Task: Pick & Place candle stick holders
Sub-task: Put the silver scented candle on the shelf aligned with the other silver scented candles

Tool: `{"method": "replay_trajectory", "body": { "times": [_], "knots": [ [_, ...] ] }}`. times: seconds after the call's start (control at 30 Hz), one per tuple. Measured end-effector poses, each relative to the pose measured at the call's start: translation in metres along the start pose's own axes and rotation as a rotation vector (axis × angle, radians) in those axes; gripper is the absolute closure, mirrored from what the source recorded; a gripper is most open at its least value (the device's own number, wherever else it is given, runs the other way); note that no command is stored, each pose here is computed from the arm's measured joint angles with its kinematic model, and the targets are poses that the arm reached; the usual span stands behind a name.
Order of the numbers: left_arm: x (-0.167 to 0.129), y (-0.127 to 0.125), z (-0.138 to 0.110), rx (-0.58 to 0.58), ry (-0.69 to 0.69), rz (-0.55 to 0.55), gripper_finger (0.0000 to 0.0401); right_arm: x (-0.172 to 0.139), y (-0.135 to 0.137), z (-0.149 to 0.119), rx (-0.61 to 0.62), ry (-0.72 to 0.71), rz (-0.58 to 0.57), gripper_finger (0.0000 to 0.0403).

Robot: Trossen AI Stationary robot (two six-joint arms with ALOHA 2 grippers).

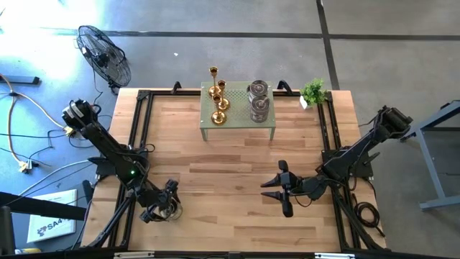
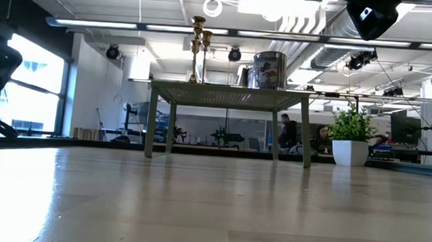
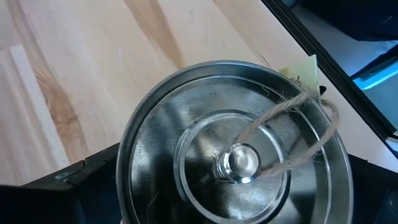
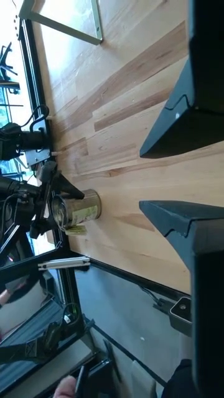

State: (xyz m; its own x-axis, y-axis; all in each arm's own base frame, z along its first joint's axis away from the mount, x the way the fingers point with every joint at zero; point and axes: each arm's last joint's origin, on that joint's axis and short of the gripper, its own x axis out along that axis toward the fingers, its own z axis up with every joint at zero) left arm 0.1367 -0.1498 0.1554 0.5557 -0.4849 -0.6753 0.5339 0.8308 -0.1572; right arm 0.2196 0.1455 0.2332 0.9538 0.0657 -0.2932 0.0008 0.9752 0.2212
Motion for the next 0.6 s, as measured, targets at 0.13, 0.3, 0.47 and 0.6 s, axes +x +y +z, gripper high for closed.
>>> {"method": "replay_trajectory", "body": {
  "times": [0.13,0.3,0.47,0.6],
  "knots": [
    [0.0000,0.0000,0.0000,0.005,0.001,-0.001,0.0002,0.0000,0.0001,0.0000,0.001,0.000,0.001,0.0288],
    [0.0000,0.0001,0.0000,0.007,0.001,0.002,0.0002,-0.0001,0.0006,0.0011,0.007,-0.010,0.005,0.0288],
    [0.0000,0.0004,-0.0005,0.008,0.005,0.010,0.0002,-0.0001,0.0010,0.0021,0.012,-0.020,0.009,0.0288],
    [0.0000,0.0007,-0.0002,0.008,-0.001,0.023,0.0002,-0.0001,0.0010,0.0022,0.012,-0.020,0.009,0.0288]
  ]
}}
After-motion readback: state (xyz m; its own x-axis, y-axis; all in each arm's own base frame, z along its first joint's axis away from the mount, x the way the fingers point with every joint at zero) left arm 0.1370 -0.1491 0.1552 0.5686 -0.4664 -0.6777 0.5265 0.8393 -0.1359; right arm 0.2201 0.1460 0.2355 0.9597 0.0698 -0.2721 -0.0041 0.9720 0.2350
